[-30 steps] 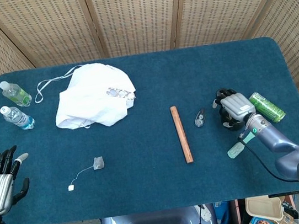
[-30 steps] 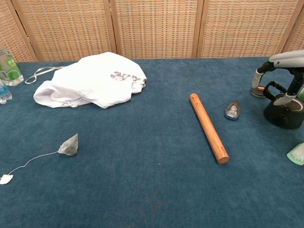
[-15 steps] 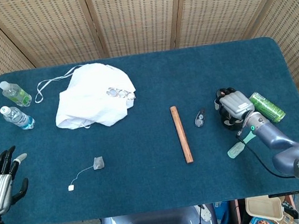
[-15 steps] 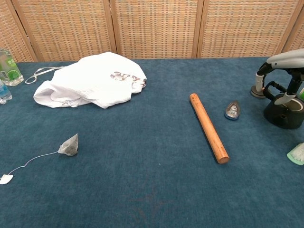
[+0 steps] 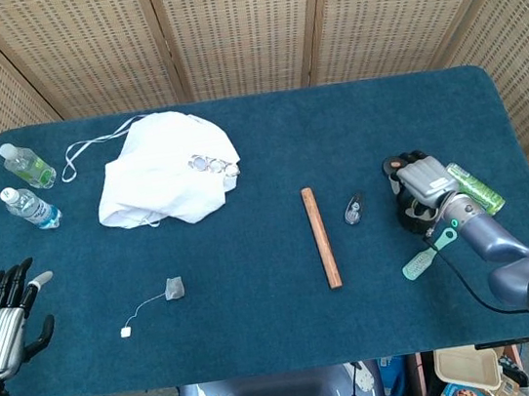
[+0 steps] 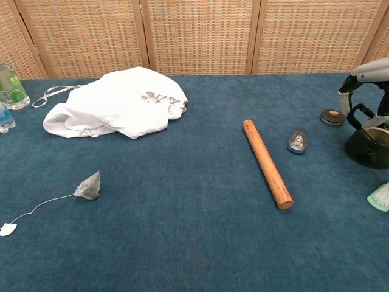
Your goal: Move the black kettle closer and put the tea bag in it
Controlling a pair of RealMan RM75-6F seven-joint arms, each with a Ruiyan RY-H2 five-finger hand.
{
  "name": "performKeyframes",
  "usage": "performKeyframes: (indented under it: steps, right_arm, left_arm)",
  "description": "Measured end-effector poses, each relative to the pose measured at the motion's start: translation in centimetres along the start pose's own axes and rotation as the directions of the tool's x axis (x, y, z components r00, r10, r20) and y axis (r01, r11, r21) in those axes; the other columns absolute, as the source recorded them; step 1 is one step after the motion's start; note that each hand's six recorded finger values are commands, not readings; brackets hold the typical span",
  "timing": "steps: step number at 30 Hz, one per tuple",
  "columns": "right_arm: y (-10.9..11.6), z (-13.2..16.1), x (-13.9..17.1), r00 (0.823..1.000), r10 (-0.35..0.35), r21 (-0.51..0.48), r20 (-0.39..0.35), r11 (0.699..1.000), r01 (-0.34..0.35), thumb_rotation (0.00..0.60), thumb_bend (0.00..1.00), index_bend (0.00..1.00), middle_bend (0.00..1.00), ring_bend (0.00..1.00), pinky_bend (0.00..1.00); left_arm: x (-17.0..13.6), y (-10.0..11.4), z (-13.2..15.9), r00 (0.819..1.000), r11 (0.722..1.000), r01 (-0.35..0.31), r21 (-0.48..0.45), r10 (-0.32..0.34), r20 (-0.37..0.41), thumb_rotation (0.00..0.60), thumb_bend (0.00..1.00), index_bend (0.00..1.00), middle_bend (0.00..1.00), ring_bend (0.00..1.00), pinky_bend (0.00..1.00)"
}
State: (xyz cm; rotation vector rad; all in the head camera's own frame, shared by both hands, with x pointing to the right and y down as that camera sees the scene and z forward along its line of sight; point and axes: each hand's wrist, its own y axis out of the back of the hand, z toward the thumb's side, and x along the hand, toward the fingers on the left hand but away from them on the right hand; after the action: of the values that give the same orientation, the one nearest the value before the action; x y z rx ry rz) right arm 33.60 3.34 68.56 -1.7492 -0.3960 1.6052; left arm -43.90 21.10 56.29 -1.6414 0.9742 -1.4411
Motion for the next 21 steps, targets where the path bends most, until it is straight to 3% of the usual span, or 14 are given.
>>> performKeyframes:
  steps: [11, 21]
  right_arm:
    - [0.3, -0.1, 0.4, 1.0, -0.014, 0.027, 0.001, 1.0, 0.014, 0.6, 0.42, 0.58, 0.55, 0.22, 0.14]
    - [0.5, 0.0, 1.1, 1.0, -0.019, 0.037, -0.006, 0.999, 0.019, 0.6, 0.42, 0.59, 0.56, 0.23, 0.14]
  left_arm:
    - [0.0, 0.0, -0.1, 1.0, 1.0, 0.0, -0.011, 0.0, 0.002, 0.6, 0.47, 0.18, 0.02, 0.02, 0.0]
    - [0.1, 0.1, -0.2, 1.0, 1.0, -0.003, -0.012, 0.003, 0.001, 0.6, 0.47, 0.18, 0.03, 0.02, 0.0]
